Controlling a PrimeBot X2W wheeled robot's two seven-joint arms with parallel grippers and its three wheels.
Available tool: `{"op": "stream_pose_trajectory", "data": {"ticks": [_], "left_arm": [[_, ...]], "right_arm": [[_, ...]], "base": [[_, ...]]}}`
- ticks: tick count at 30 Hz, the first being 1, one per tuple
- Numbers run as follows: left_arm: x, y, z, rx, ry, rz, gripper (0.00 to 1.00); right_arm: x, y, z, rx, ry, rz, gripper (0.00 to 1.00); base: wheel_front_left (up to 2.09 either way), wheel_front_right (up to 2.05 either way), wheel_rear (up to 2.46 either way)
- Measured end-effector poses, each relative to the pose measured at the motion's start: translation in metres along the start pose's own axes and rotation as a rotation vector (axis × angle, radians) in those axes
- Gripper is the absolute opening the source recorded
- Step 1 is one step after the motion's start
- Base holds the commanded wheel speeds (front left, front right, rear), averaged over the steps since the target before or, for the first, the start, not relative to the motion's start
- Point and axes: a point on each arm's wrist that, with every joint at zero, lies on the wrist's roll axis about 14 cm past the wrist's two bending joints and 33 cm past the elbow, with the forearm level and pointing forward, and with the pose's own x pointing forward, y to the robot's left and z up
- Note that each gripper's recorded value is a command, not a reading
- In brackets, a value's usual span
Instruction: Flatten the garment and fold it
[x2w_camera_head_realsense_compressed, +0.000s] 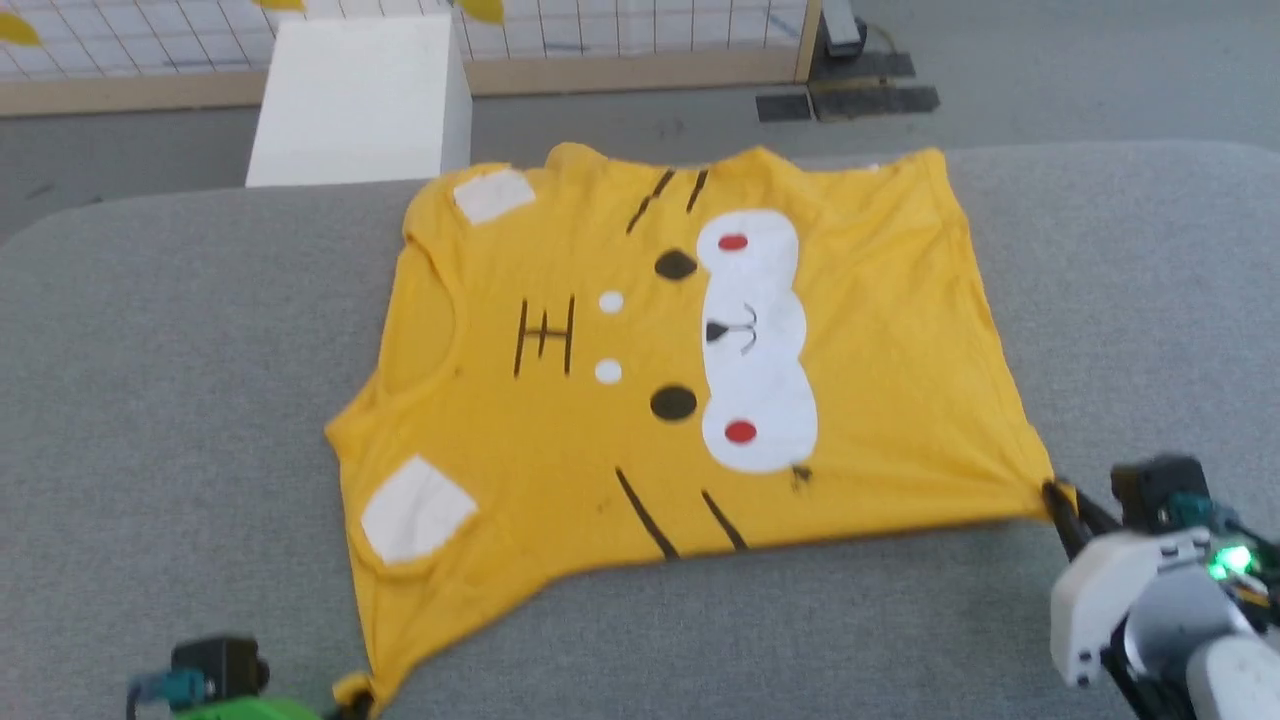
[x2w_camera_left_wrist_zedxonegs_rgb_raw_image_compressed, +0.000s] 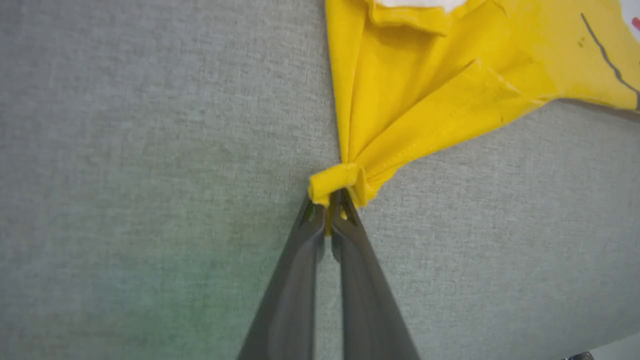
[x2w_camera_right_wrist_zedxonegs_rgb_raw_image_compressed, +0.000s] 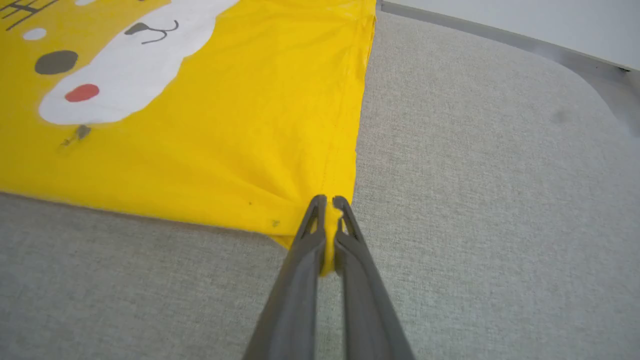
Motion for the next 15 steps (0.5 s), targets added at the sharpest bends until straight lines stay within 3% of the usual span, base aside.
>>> {"op": "stream_pose_trajectory", "data": {"ticks": [8,12,15], "left_arm": [[-0.025,-0.002,-0.034,-0.080,0.013,0.027,0.00],[-0.028,-0.004,-0.030,-0.025,-0.042,0.034,0.00],[-0.030,-0.011,-0.003,0.063,-0.205,0.020,0.00]], "right_arm": [[-0.033,0.000,-0.052,0.041,0.141,-0.049,0.00],[-0.044,0.005,-0.062,0.085,0.150,-0.065,0.00],[-0.046,0.006,-0.048,0.099,0.060,-0.074,0.00]], "base": [[0.00,0.00,0.00],[0.00,0.00,0.00],[0.00,0.00,0.00]]}}
